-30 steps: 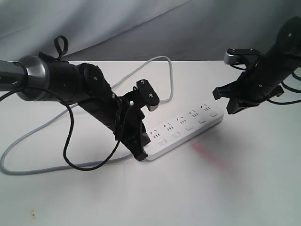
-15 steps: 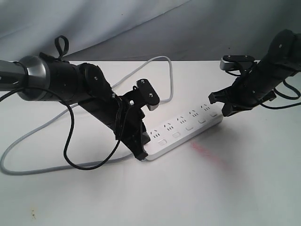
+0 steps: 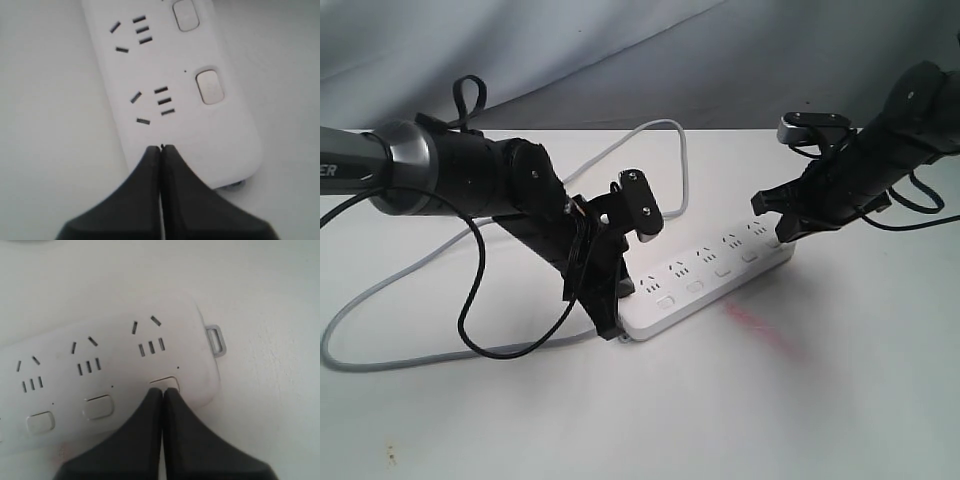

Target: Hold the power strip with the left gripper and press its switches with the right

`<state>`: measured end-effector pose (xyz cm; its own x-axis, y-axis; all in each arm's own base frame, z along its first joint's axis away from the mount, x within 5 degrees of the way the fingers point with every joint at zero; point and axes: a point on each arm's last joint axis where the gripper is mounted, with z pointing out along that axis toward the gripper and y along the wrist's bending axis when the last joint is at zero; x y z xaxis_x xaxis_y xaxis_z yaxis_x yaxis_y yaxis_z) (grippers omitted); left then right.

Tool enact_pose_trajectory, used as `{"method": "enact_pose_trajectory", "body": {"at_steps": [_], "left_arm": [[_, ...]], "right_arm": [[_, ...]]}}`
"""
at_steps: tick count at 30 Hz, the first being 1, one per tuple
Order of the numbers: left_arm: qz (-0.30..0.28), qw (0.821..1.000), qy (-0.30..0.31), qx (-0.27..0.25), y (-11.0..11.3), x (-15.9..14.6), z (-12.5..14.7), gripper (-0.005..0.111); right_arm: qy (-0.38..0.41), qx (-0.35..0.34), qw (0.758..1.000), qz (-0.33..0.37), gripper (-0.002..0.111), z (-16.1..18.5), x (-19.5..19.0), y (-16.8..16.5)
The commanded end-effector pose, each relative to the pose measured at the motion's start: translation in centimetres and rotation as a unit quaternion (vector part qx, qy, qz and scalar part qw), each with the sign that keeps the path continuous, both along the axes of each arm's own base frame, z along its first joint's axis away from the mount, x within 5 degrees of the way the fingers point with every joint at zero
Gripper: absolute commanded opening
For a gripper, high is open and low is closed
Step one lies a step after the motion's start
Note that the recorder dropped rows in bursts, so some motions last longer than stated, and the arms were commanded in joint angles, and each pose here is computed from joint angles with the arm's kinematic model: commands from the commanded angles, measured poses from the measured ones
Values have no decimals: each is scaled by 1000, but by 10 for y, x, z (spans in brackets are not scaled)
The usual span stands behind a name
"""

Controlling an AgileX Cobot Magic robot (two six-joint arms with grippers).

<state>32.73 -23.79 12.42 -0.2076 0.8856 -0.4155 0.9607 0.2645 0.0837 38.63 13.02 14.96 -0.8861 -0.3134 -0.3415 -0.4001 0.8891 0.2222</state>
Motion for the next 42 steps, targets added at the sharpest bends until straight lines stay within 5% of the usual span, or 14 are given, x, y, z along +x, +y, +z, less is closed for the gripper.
{"method": "enact_pose_trajectory", "body": {"at_steps": [1,23,42], "left_arm": [[-30,999,23,29,-4,-10,-18,0],[-40,999,23,29,-11,-16,-19,0],[-31,999,28,28,-11,-16,-19,0]], "right_arm": [[-8,3,1000,2,0,3,2,2],[-39,4,999,-1,0,4,7,2],[43,-24,999,10,0,-18,7,1]]}}
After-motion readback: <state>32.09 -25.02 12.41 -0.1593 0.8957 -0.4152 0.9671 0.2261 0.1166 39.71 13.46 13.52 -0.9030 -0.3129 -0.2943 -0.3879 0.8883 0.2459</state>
